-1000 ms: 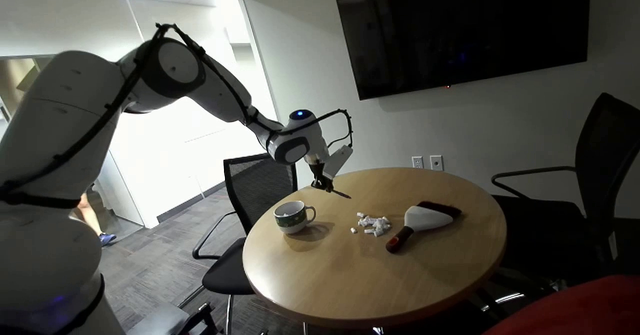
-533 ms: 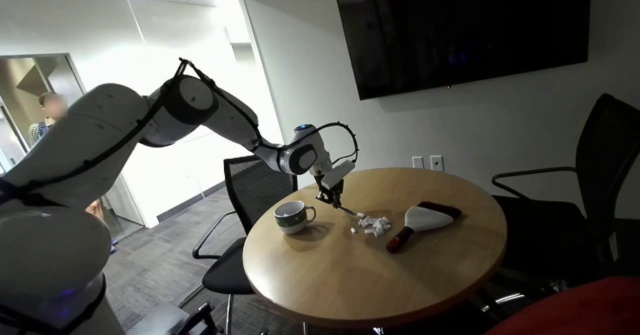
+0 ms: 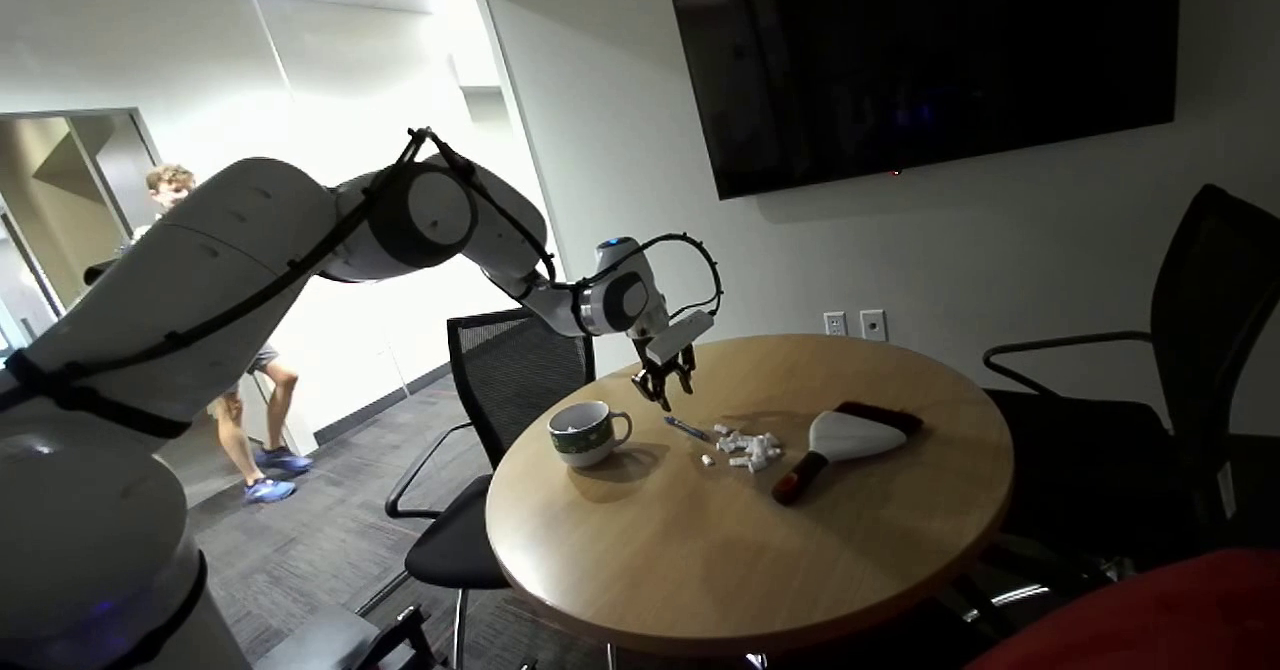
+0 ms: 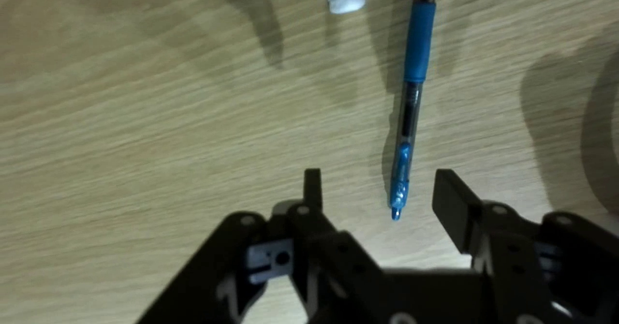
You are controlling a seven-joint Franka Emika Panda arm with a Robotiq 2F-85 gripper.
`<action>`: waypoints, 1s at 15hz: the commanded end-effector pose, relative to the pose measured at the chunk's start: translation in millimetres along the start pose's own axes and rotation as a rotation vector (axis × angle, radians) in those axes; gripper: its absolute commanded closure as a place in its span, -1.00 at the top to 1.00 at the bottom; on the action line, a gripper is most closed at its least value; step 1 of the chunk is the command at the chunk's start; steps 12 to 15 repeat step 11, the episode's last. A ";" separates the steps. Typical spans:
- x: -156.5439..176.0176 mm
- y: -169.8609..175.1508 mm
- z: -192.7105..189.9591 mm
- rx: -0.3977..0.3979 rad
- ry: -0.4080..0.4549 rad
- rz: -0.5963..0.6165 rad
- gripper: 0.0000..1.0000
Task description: Remove the pen from the mug cup and place it on the table
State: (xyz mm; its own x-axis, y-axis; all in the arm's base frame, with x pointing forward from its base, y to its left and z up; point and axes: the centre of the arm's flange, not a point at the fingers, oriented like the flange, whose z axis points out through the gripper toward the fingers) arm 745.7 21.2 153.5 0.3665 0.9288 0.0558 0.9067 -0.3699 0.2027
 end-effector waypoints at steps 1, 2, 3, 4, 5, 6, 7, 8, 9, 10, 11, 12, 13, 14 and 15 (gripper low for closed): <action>-4.9 -7.8 -36.2 0.024 0.054 -0.021 0.87; -6.6 -11.6 -47.4 0.027 0.071 -0.028 0.98; -10.0 -14.4 -57.0 0.034 0.082 -0.035 1.00; -12.4 -16.8 -67.6 0.035 0.089 -0.044 1.00; -16.2 -20.8 -78.1 0.040 0.088 -0.047 1.00; -19.5 -23.2 -86.4 0.048 0.090 -0.058 1.00; -22.8 -28.2 -97.6 0.055 0.085 -0.067 1.00; -25.7 -30.7 -103.1 0.059 0.083 -0.078 1.00; -27.5 -35.6 -113.0 0.056 0.073 -0.083 1.00; -30.3 -38.3 -117.3 0.055 0.071 -0.089 1.00; -31.9 -40.9 -123.2 0.052 0.066 -0.092 1.00; -31.9 -40.9 -123.2 0.052 0.066 -0.092 1.00; -31.9 -40.9 -123.2 0.052 0.066 -0.092 1.00; -31.9 -40.9 -123.2 0.052 0.066 -0.092 1.00; -31.9 -40.9 -123.2 0.052 0.066 -0.092 1.00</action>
